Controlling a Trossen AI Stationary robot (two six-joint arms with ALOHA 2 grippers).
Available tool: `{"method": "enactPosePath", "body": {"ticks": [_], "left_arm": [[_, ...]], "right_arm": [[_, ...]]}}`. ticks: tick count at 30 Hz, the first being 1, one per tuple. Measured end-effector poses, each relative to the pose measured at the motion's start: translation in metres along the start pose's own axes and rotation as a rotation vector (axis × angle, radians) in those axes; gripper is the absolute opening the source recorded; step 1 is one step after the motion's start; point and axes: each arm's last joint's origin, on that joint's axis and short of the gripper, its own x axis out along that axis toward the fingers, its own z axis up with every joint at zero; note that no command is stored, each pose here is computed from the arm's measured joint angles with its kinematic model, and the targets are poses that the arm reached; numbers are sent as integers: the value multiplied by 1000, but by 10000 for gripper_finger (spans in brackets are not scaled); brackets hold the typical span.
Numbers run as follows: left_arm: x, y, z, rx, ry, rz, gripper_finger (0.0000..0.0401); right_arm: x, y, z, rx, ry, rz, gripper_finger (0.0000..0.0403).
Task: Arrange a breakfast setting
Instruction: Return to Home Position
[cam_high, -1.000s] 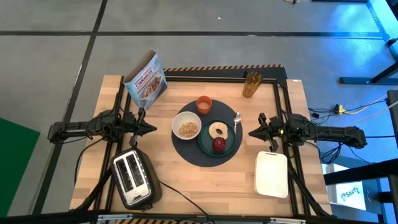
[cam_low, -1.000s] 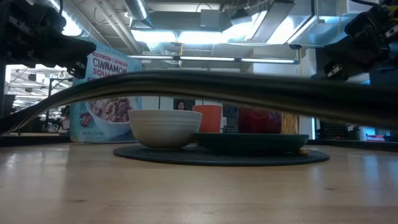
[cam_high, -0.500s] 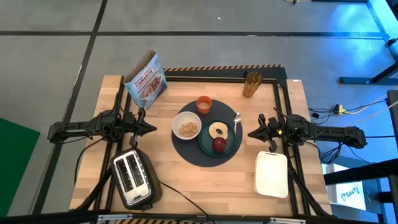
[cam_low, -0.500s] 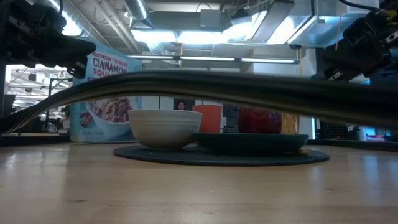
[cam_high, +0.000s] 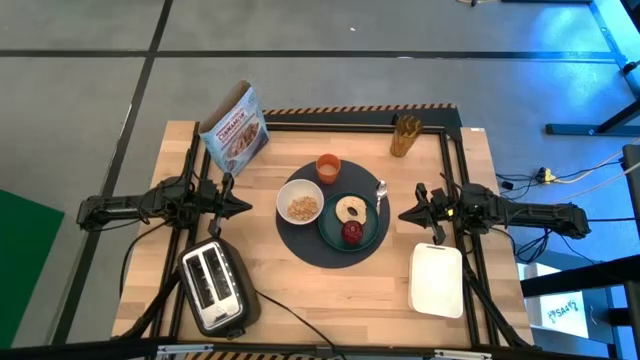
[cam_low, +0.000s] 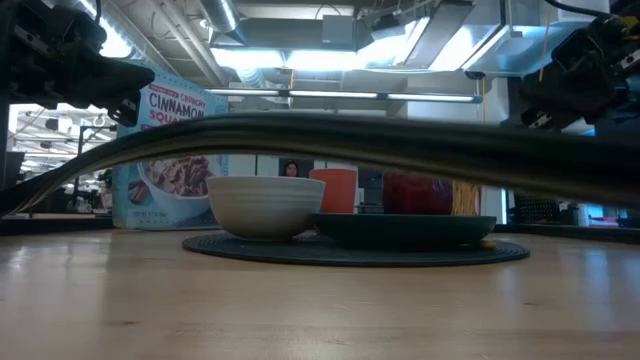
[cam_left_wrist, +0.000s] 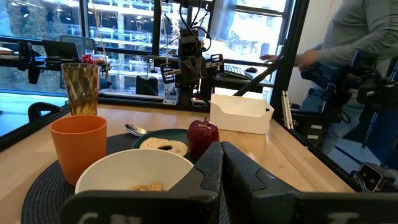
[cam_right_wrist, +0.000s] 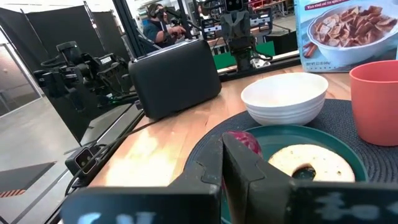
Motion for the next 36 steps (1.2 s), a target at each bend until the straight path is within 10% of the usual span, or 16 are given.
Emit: {"method": "enactPosePath", "body": {"ticks": [36], "left_arm": [[0, 1, 0, 0, -1, 21, 0]], "right_arm": [[-2, -2, -1, 3, 1, -37, 0]]}}
